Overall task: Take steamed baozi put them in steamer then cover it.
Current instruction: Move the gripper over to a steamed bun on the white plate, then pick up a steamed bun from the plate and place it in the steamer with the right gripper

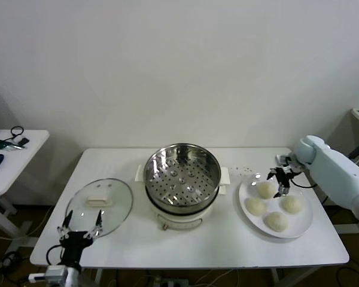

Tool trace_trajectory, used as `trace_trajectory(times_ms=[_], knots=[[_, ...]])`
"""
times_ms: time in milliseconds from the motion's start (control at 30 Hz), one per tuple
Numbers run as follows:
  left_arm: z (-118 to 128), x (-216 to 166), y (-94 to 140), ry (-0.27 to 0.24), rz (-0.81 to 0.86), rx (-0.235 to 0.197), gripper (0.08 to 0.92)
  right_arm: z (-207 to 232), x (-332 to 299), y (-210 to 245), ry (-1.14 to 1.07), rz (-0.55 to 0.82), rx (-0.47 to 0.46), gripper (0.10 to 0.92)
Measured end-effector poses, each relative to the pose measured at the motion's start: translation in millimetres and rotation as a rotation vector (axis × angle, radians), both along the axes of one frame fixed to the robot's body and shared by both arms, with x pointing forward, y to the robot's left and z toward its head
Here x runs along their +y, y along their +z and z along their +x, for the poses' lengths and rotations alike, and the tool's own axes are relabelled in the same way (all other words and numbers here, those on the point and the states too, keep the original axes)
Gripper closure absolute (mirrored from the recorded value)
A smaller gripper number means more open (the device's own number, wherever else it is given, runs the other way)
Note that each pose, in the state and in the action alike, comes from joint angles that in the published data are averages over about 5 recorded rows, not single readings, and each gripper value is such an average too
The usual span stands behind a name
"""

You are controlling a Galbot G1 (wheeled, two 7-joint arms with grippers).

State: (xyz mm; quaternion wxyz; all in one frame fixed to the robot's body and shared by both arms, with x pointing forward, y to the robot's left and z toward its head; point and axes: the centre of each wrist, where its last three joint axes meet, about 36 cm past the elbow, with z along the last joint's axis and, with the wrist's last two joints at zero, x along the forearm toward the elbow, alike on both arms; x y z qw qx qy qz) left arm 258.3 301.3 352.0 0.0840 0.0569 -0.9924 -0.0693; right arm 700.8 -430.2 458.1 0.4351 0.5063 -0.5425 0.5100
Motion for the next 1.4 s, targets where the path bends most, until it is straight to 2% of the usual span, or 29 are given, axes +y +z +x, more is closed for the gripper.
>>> trace_trajectory(times_ms=[333, 667, 933, 1167, 1400], knots=[[0, 1, -2, -0.002, 0.006, 0.005, 0.177, 9, 14, -9, 0.019, -0.021, 0.022, 0.201], [-1, 6, -1, -0.008, 0.022, 0.009, 0.177, 10, 13, -9, 0.025, -0.035, 0.030, 0.290], [-2, 3, -3, -0.012, 0.018, 0.016, 0.177, 11, 10, -3, 0.035, -0.033, 0.024, 0.303], [-4, 2, -4, -0.009, 0.017, 0.023, 0.177, 16, 13, 20, 0.081, -0.020, 0.006, 0.301], [-4, -3, -3, -0.008, 0.003, 0.026, 0.177, 29, 39, 76, 0.206, 0.003, -0.046, 0.301]])
